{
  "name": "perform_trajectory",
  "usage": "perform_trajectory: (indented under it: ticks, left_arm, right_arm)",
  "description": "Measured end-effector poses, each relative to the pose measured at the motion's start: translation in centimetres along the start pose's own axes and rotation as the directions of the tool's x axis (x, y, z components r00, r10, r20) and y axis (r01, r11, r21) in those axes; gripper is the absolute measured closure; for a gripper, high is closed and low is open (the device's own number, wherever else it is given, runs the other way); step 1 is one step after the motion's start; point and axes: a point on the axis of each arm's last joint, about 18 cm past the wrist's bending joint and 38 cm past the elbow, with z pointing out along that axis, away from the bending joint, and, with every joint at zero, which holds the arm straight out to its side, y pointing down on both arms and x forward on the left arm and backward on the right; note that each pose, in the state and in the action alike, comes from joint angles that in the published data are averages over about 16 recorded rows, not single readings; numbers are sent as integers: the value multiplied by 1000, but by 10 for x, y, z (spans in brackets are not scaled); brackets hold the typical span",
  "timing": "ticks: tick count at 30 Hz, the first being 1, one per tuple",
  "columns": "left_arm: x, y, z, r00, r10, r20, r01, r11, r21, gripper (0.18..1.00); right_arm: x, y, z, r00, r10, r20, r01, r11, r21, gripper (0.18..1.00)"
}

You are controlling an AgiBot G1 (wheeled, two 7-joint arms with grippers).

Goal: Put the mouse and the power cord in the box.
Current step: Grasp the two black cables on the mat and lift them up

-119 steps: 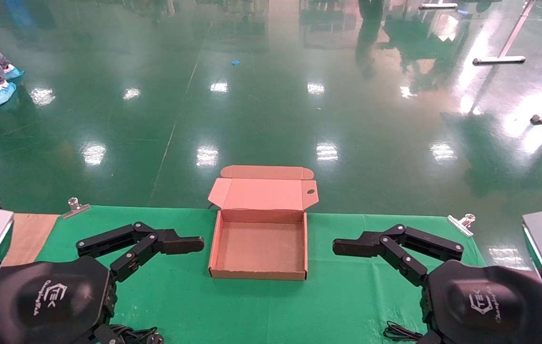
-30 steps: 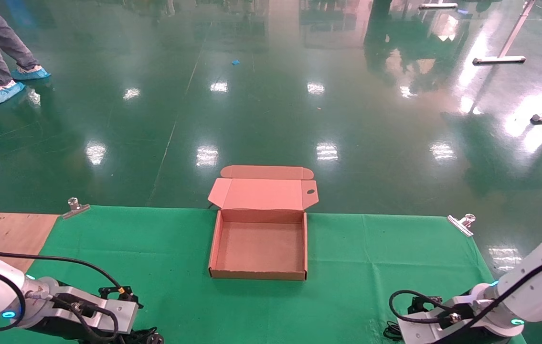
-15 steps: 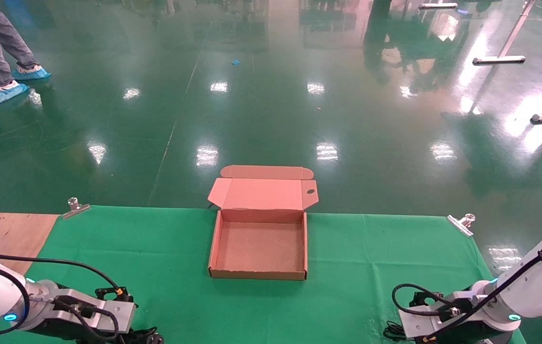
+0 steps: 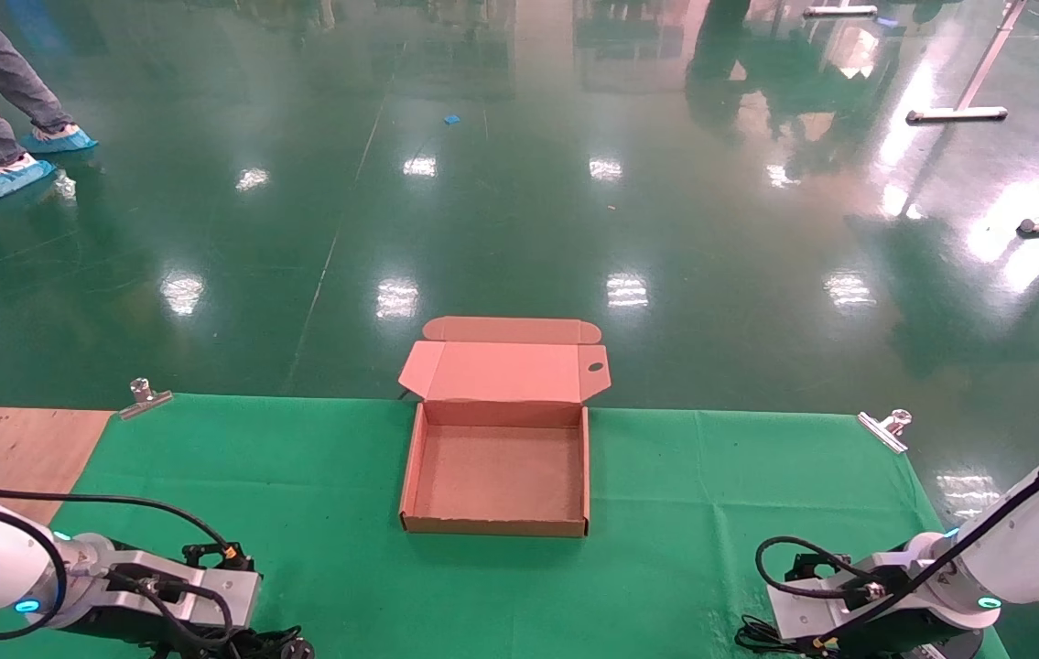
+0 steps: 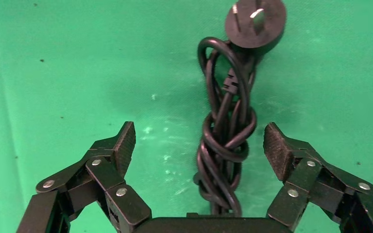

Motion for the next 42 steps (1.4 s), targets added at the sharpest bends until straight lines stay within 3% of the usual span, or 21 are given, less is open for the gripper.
perform_trajectory:
  ticks: [6,15,34,42]
  left_arm:
    - [1,0,-3,1000,4,-11,-4,1000,8,254]
    - [3,-4,-7,999,21,-37,-20,999,25,402]
    - [5,-7,-8,997,50,-63,-48,998,32,824]
    - [4,-8,-15,996,51,-70,-48,998,46,922]
  right_arm:
    - [-1,0,1,1000,-2,3,2,1000,2,234]
    - [-1,4,-1,1000,0,3,0,1000,3,349]
    - [-4,9,-4,1000,11,7,-11,1000,9,776]
    - [-3,10,-9,1000,16,5,-16,1000,24,900]
